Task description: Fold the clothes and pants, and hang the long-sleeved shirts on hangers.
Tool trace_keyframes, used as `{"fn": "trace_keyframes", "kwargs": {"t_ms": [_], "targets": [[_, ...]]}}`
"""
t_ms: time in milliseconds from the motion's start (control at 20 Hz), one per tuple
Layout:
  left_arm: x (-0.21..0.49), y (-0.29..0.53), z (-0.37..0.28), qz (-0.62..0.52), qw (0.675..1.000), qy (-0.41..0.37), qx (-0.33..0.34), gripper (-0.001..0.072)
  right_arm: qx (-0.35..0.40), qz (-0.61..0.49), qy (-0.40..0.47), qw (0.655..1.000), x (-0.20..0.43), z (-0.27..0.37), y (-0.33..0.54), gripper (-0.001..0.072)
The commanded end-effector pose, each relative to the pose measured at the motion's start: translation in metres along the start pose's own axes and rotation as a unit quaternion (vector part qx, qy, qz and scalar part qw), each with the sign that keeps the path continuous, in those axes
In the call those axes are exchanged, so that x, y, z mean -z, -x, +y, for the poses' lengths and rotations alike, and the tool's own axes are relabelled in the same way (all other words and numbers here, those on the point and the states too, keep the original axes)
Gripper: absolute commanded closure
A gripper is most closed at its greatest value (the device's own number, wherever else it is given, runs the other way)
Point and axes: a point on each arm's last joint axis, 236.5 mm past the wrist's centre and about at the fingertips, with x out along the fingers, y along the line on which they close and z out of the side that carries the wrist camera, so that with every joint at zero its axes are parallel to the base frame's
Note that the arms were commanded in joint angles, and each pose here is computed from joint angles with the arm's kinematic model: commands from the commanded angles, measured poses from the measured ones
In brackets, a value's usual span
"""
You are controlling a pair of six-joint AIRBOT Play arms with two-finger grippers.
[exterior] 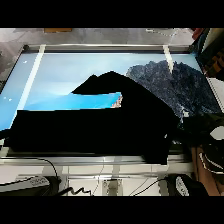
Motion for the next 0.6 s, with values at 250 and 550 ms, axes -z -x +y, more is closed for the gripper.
{"fn": "trace_keyframes", "kwargs": {"t_ms": [250,550], "targets": [[-0.038,0.021,-0.021,-0.047,0.999,0.003,0.016,-0.0003,-0.017,0.001,-0.111,0.994,-0.087,-0.062,-0.016,0.0165],[-0.058,0.027,-0.069,-0.061,0.996,-0.056,0.027,-0.0003,-0.11,0.077,-0.119,0.984,-0.06,-0.076,-0.058,0.0155]]}}
